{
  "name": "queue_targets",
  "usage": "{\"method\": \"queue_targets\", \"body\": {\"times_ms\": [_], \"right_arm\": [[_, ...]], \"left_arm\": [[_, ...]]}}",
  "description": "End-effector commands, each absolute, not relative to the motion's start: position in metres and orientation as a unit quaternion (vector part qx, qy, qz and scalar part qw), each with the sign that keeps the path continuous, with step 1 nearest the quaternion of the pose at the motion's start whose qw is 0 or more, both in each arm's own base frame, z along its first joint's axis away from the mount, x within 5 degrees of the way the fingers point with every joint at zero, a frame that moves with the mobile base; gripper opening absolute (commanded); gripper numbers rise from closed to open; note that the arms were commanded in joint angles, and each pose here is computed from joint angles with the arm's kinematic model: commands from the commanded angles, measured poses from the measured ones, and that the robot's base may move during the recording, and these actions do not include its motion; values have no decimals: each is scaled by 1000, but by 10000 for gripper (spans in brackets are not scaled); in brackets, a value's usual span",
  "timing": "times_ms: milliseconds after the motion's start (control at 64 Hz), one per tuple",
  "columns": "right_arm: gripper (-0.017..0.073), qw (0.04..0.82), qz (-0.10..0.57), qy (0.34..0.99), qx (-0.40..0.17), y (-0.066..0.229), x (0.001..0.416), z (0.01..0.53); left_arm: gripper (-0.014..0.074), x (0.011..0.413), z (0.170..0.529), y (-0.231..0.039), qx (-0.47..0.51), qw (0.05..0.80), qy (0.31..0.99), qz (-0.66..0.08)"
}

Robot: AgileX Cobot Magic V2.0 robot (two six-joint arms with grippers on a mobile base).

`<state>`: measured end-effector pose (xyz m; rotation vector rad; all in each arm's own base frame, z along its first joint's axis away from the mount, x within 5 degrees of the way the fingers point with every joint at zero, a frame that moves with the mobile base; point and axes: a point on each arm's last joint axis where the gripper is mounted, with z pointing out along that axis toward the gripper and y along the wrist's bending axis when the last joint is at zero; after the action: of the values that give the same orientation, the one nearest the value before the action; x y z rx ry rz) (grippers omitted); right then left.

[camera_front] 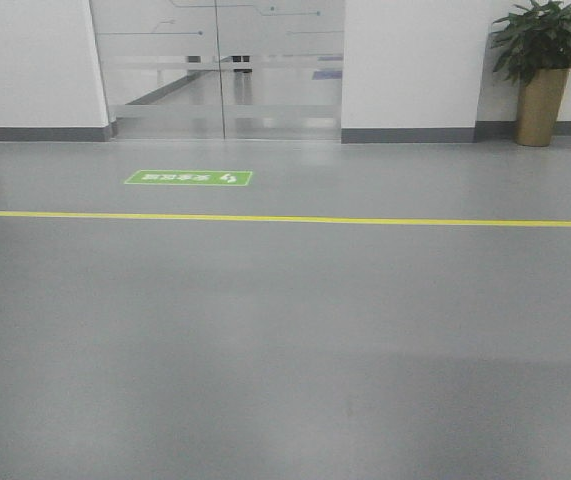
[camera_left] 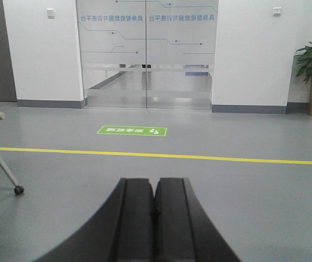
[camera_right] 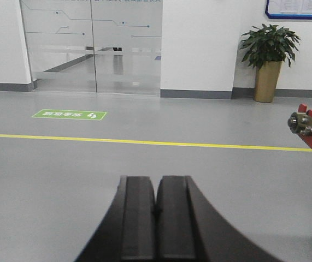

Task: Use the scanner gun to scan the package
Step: 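Drive the base around toward the red conveyor table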

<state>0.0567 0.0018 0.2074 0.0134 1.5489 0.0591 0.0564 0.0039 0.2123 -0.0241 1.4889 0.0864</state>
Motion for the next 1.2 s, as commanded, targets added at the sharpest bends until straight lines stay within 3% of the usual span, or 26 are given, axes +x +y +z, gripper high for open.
{"method": "queue_targets", "body": {"times_ms": [0,1187], "right_arm": [[-154,722,23,692,5,2,56,209],[-154,722,23,692,5,2,56,209]], "left_arm": [[-111,56,215,3,-10,742,669,35],[-111,56,215,3,-10,742,669,35]]}}
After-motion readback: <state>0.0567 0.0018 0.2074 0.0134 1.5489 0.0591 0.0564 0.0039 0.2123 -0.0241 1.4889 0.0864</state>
